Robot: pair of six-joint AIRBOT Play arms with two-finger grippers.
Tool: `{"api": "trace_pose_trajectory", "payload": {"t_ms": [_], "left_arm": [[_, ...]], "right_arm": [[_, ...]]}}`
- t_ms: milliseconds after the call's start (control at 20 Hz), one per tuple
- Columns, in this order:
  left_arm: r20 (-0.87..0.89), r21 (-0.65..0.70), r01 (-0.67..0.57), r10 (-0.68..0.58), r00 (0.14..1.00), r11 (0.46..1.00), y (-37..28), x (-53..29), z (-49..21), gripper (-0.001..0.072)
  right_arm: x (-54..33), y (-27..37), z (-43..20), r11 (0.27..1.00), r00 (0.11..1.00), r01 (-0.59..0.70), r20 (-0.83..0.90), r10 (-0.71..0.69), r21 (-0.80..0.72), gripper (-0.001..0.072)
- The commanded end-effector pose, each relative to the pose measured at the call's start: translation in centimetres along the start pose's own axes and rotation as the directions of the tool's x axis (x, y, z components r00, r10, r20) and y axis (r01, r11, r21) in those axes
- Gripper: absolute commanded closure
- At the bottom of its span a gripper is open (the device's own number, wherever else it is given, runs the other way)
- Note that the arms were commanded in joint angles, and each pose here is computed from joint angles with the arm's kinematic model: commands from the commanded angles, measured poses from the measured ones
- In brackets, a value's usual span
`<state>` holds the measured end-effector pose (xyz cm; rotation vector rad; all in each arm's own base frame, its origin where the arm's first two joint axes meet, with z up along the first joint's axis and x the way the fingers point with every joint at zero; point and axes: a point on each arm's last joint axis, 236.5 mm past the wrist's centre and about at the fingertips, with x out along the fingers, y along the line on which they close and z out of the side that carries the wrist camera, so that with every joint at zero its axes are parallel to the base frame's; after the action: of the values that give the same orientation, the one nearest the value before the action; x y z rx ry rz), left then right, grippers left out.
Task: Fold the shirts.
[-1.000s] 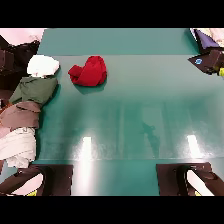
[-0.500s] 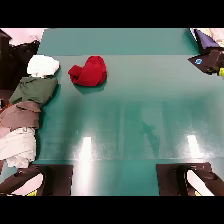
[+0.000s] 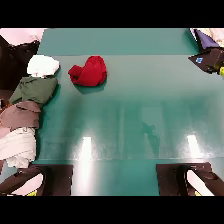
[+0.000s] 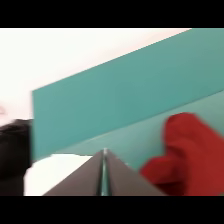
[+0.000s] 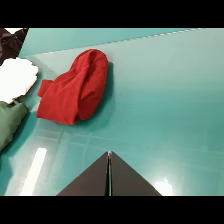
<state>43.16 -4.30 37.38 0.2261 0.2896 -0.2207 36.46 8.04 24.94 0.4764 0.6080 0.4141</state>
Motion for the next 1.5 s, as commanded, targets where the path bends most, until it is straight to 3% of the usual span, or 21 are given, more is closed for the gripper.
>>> {"api": "trace_pose_trajectory", "payload": {"t_ms": [0,200,400,500,550,800,1000,1050,1150,1300,1450], "left_arm": [[-0.107,-0.175,0.137,-0.157,0.982,0.975,-3.4,3.3,-4.1,0.0157],[-0.371,-0.335,0.166,-0.292,0.882,0.927,-6.1,12.1,-16.4,0.0159],[-0.384,-0.436,0.182,-0.365,0.848,0.881,-7.7,20.0,-22.7,0.0157],[-0.358,-0.505,0.226,-0.440,0.823,0.833,-9.7,22.4,-24.9,-0.0013],[-0.348,-0.526,0.240,-0.464,0.814,0.816,-10.5,23.2,-25.8,-0.0013],[-0.390,-0.476,0.316,-0.519,0.760,0.821,-15.5,25.3,-29.3,-0.0013],[-0.375,-0.472,0.323,-0.518,0.769,0.821,-17.1,26.1,-29.1,-0.0008],[-0.370,-0.483,0.312,-0.514,0.774,0.818,-17.0,26.2,-28.9,0.0126],[-0.367,-0.488,0.327,-0.530,0.764,0.809,-17.3,25.9,-28.2,0.0683],[-0.290,-0.510,0.424,-0.613,0.735,0.749,-18.5,24.5,-22.9,0.0678],[-0.118,-0.447,0.589,-0.697,0.707,0.673,-19.2,20.4,-11.7,0.0679]], "right_arm": [[0.0,0.0,0.0,1.000,1.000,-0.001,-0.001,0.001,0.002,0.0694],[0.0,0.2,-1.0,1.000,0.999,-0.010,-0.043,0.010,0.002,0.0694],[0.0,0.3,-1.4,1.000,0.998,-0.013,-0.061,0.013,0.001,0.0694],[0.0,0.3,-1.4,1.000,0.998,-0.012,-0.060,0.012,0.001,0.0694],[0.0,0.3,-1.4,1.000,0.998,-0.011,-0.060,0.011,0.001,0.0694],[0.0,0.2,-1.4,1.000,0.998,-0.010,-0.061,0.010,0.001,0.0694],[0.0,0.2,-1.4,1.000,0.998,-0.010,-0.061,0.010,0.001,0.0694],[0.0,0.2,-1.4,1.000,0.998,-0.010,-0.060,0.010,0.001,0.0694],[0.0,0.2,-1.4,1.000,0.998,-0.012,-0.060,0.012,0.002,0.0694],[0.0,0.2,-1.2,1.000,0.999,-0.010,-0.050,0.010,0.002,0.0694],[-0.3,0.3,0.5,1.000,1.000,-0.003,0.014,0.003,-0.008,0.0694]]}}
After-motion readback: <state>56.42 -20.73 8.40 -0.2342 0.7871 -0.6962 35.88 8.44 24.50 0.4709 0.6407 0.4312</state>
